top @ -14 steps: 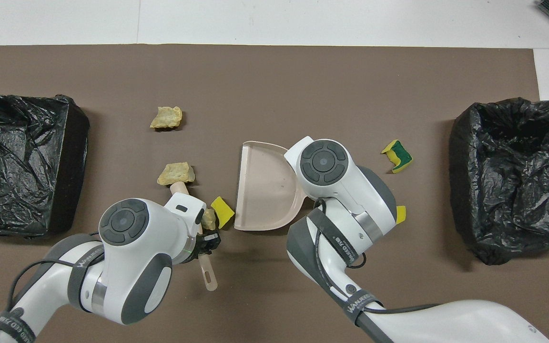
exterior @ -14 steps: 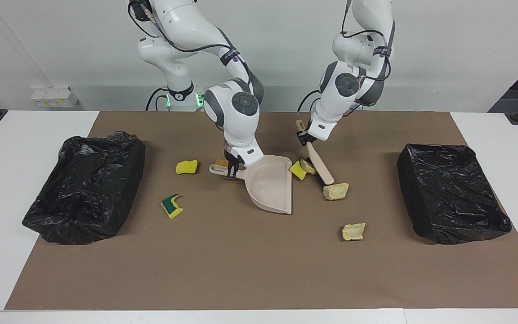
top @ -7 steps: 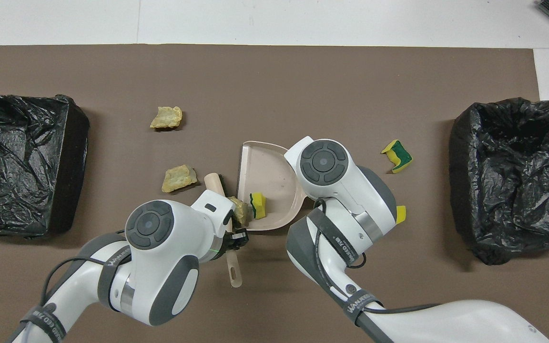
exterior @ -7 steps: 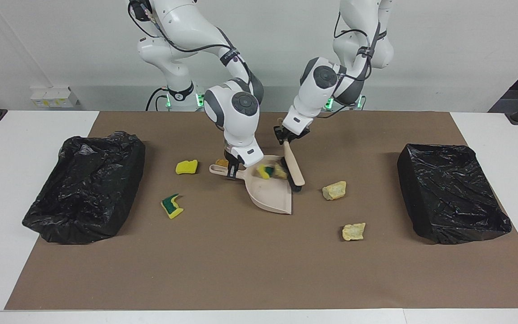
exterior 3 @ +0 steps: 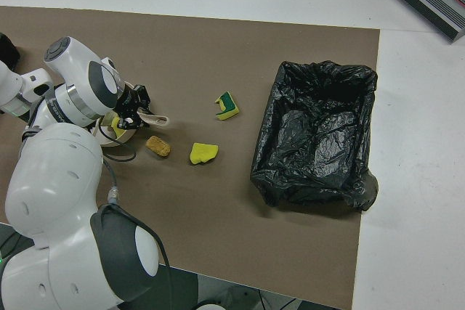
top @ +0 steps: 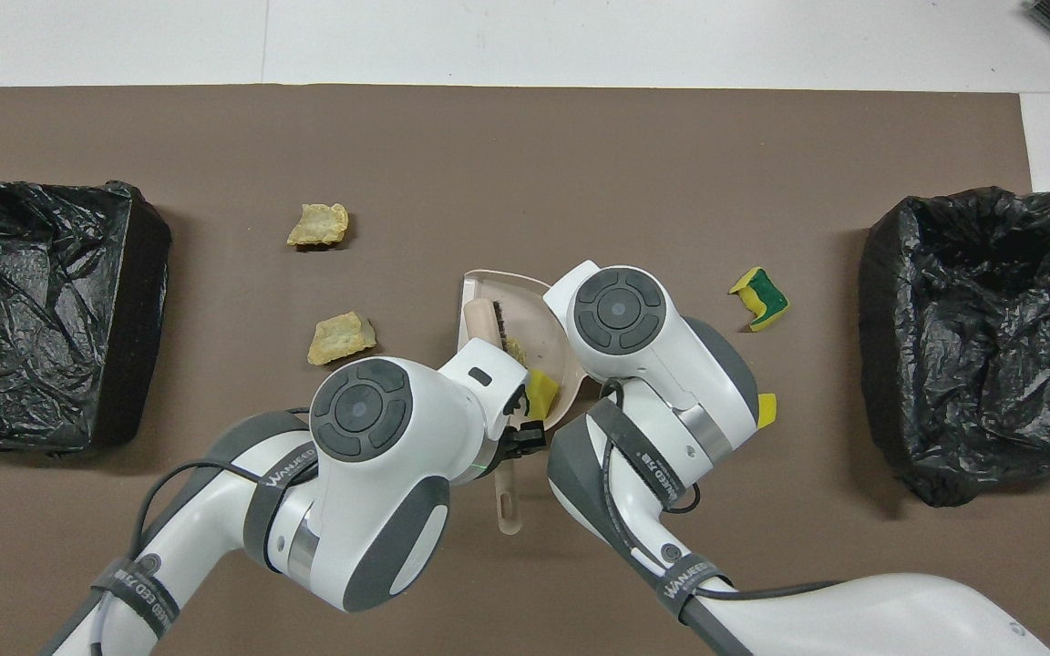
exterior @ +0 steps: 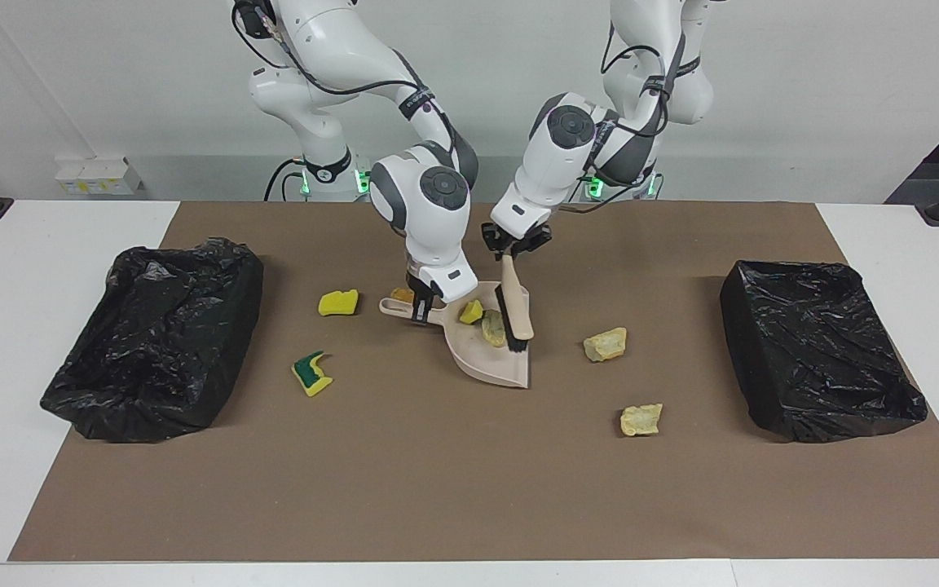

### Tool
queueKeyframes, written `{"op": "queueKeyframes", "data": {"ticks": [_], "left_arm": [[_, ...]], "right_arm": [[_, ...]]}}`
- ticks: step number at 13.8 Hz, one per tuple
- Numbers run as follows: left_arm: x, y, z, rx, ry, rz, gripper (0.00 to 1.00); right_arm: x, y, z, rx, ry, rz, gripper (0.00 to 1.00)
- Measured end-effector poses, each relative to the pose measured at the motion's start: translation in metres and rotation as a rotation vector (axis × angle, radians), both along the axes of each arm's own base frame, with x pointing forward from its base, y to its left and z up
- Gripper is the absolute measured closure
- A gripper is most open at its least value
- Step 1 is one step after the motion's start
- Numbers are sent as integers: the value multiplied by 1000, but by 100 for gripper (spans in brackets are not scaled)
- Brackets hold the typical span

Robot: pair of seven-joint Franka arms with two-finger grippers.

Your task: Sweep and dump trash in bin

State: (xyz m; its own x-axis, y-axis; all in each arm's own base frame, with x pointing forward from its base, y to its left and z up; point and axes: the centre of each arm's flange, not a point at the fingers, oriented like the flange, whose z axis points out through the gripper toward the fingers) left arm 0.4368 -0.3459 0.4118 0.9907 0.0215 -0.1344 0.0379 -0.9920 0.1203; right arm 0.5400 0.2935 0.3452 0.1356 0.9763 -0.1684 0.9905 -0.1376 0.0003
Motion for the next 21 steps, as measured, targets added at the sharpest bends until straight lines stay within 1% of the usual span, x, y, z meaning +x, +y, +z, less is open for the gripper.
{"op": "queueKeyframes", "data": {"ticks": [4, 6, 8, 9, 11, 12, 13, 15, 18, 21], "left_arm": [[51, 92, -1, 121, -3, -11, 74], [72, 143, -3, 155, -1, -4, 74], [83, 191, -10, 157, 29, -33, 74], [84, 208, -15, 154, 46, -48, 74], [75, 223, -32, 154, 83, -71, 74], [68, 220, -42, 156, 97, -85, 74], [62, 212, -51, 157, 99, -104, 74], [46, 175, -60, 152, 93, -171, 74], [14, 96, -56, 74, 88, -252, 74], [-21, 39, -49, 6, 94, -315, 74]], "right_arm": [[0, 0, 0, 0, 0, 0, 68], [0, 0, 0, 0, 0, 0, 68], [0, 0, 0, 0, 0, 1, 68], [0, 0, 0, -1, -1, 1, 68], [0, 0, 0, -1, -1, 2, 68], [0, 0, 0, -1, -1, 2, 68], [0, 0, 0, -1, -1, 2, 68], [0, 0, 0, -1, -1, 2, 68], [0, 0, 0, -1, -1, 2, 68], [0, 1, 0, -1, -1, 2, 68]]}}
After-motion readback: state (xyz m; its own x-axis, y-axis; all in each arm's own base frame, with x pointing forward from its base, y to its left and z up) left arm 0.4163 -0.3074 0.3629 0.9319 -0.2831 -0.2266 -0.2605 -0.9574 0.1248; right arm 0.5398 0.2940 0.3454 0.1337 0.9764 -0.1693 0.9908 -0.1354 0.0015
